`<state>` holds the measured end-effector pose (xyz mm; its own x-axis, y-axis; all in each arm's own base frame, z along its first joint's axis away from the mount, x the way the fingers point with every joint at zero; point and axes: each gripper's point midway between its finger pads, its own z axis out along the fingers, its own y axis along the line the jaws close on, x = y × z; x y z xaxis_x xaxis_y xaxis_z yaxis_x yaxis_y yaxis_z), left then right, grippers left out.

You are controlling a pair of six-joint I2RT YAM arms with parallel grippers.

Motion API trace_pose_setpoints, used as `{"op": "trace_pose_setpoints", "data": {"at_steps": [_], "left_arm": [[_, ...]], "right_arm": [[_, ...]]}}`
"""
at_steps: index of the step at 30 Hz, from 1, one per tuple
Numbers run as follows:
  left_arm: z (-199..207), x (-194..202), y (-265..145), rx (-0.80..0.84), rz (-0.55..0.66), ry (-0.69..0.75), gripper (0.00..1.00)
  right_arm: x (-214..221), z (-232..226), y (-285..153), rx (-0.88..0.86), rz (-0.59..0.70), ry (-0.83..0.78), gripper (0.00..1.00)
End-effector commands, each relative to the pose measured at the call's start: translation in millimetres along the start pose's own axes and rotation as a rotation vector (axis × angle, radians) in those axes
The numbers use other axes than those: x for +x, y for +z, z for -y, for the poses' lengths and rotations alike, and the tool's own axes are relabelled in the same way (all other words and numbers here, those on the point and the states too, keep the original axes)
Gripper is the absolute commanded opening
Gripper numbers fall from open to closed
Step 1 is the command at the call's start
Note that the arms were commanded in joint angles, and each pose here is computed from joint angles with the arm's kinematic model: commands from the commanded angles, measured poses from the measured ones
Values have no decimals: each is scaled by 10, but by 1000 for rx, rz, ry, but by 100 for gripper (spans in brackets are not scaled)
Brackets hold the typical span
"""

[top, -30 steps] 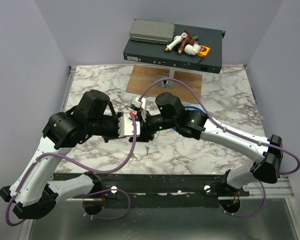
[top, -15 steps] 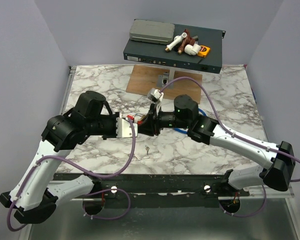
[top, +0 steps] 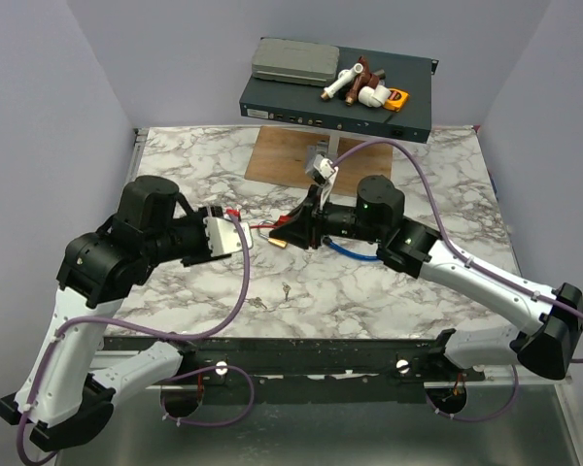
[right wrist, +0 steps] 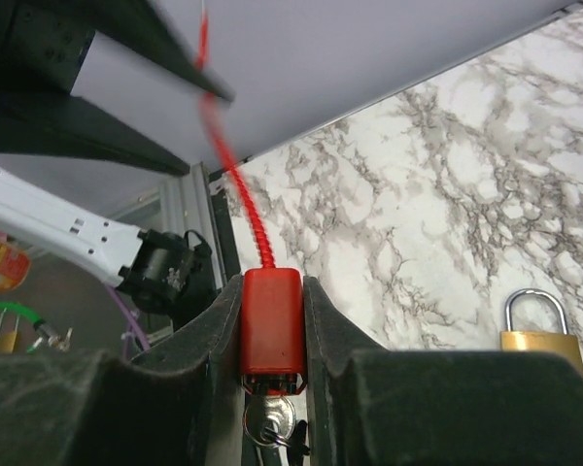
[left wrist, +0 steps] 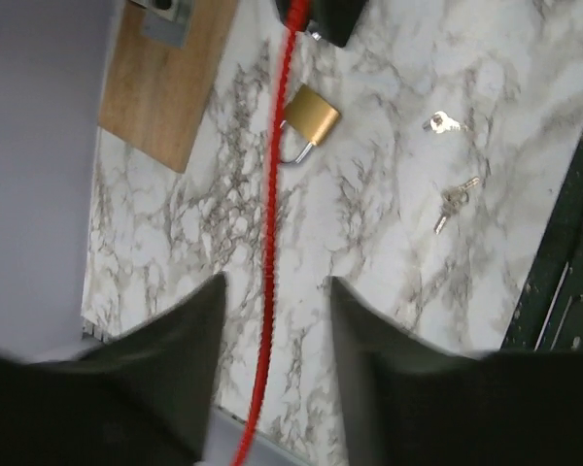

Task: Unlock with the key
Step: Place the lock at the center of the board.

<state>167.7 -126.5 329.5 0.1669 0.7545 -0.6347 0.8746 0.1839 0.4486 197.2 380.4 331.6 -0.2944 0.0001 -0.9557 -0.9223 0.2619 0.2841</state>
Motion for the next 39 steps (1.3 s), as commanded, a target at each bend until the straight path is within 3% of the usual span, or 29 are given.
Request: {"op": "trace_pose_setpoints", "data": {"at_steps": [1,2,10,18,27,33,36,39], "left_arm": [[-531,-328,-219,-261,113,-97,77],[-593,-371,-278,-283,121,-112,98],[-858,-424,-546,-312,103,-338,98],[-904,5,-311,-248,42,-608,98],[-584,481,104,-134,-56,-689,98],[-419,722,270,-90,-121,-734,98],[-317,783,347,-55,-126,-739,98],[-195,895,431,-21,-154,-751,99]], "right_arm": [[-5,-58,30,-34,-22,-31,1],[67,-39,31,-31,-42,-25,1],[584,174,79,19,-170,-15,1],[1100,409,501,39,-237,33,1],[1888,638,1207,60,-346,157,1],[2365,956,1387,169,-365,220,1],[2601,1049,1420,199,-411,245,11],[2756,1133,1388,239,-446,252,34]]}}
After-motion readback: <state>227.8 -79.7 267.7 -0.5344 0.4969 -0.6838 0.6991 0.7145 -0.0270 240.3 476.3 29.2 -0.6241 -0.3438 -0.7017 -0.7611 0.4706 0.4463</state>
